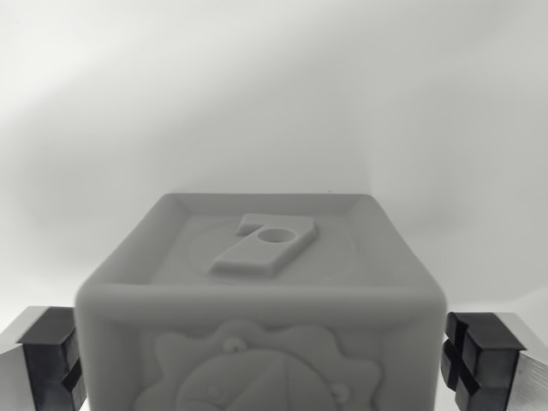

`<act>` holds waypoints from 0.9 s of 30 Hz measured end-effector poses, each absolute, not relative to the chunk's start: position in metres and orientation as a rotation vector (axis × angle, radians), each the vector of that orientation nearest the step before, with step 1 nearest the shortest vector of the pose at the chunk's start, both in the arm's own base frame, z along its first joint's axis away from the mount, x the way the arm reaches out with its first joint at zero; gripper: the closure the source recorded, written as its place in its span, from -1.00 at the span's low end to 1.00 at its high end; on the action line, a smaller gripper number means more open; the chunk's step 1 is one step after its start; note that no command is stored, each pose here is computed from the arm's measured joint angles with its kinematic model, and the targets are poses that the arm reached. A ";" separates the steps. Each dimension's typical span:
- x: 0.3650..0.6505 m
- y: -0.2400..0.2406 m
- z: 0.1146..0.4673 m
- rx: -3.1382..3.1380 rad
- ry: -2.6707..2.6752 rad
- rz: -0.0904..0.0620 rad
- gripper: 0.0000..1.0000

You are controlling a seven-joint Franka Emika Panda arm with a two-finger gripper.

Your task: Destack cube

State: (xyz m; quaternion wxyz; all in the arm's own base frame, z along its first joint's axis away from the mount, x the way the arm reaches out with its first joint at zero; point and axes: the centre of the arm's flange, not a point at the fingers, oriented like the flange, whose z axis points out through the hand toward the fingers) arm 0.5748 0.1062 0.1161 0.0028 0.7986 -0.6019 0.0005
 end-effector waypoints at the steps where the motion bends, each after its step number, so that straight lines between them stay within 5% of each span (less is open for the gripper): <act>1: 0.575 0.106 0.117 2.505 -1.888 0.002 -1.00; 27: 0.576 0.106 0.180 2.509 -1.892 0.002 -1.00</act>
